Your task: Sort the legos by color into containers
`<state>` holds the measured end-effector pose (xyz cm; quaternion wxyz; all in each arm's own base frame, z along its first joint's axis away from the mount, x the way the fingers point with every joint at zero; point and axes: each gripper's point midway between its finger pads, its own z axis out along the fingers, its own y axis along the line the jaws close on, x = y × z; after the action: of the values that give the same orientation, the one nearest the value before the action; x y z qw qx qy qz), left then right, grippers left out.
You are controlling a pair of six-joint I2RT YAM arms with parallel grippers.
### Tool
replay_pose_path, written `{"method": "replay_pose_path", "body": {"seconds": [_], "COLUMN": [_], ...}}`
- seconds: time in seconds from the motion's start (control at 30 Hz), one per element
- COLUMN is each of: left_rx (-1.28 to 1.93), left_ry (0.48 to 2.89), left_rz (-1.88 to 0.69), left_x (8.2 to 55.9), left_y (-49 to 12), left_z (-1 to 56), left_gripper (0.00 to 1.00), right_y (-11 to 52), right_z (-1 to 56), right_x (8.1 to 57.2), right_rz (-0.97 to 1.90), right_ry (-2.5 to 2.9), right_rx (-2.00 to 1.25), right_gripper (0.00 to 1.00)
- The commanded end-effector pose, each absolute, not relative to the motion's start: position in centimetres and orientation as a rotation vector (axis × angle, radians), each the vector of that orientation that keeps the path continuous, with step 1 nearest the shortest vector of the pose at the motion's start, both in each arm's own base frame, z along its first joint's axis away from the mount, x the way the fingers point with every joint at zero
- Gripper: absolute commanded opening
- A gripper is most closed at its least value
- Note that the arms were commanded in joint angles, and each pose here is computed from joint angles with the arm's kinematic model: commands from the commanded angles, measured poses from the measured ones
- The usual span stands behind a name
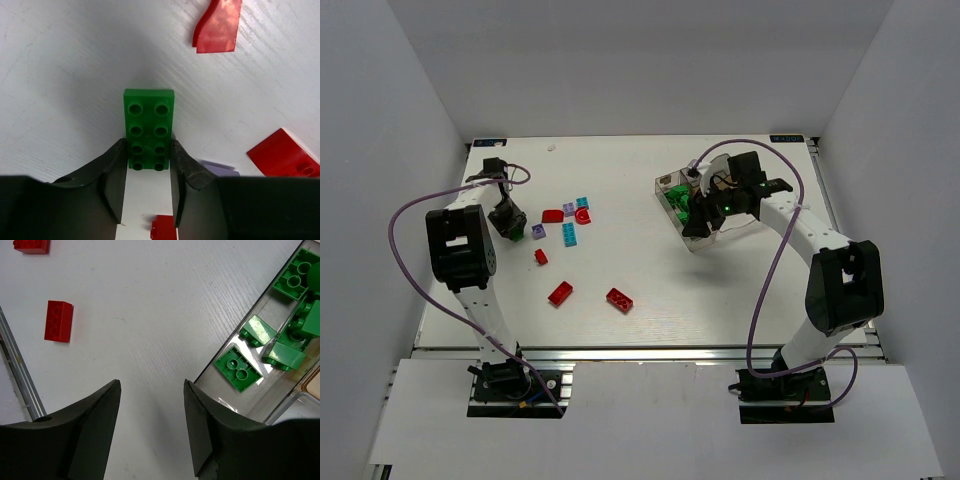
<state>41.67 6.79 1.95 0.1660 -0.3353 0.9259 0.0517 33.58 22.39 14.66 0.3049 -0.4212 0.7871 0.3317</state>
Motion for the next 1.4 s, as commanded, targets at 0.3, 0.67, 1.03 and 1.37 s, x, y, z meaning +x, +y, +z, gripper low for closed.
{"method": "replay_pose_path", "body": {"seconds": [0.3,0.67,1.03,1.37], "left_rx": [-0.804,-0.294,-0.079,-0.180], "left_ry": [2.376,2.118,2.228,2.357], "left_rz": [-0.161,-1.120,-1.293,-1.268], "left_x": [42.0,44.5,46.1,46.9], "left_y": [3.4,-16.2,-31.9,-39.3], "left_z": [12.8,22.9,21.2,15.4], "left_gripper": [0.15,0.11,0.12,0.17], "right_y": [21.8,17.0,15.6,15.7], "right_z": [18.7,19.3,19.4,19.0], "right_x": [35.3,40.8,39.6,38.7], "right_rz": [0.808,0.687,0.632,0.641], "right_ry": [1.997,2.147,2.110,2.103], "right_rx": [-1.064,-0.586,-0.638,-0.675], "right_gripper": [0.53,0.00,0.00,0.08]}}
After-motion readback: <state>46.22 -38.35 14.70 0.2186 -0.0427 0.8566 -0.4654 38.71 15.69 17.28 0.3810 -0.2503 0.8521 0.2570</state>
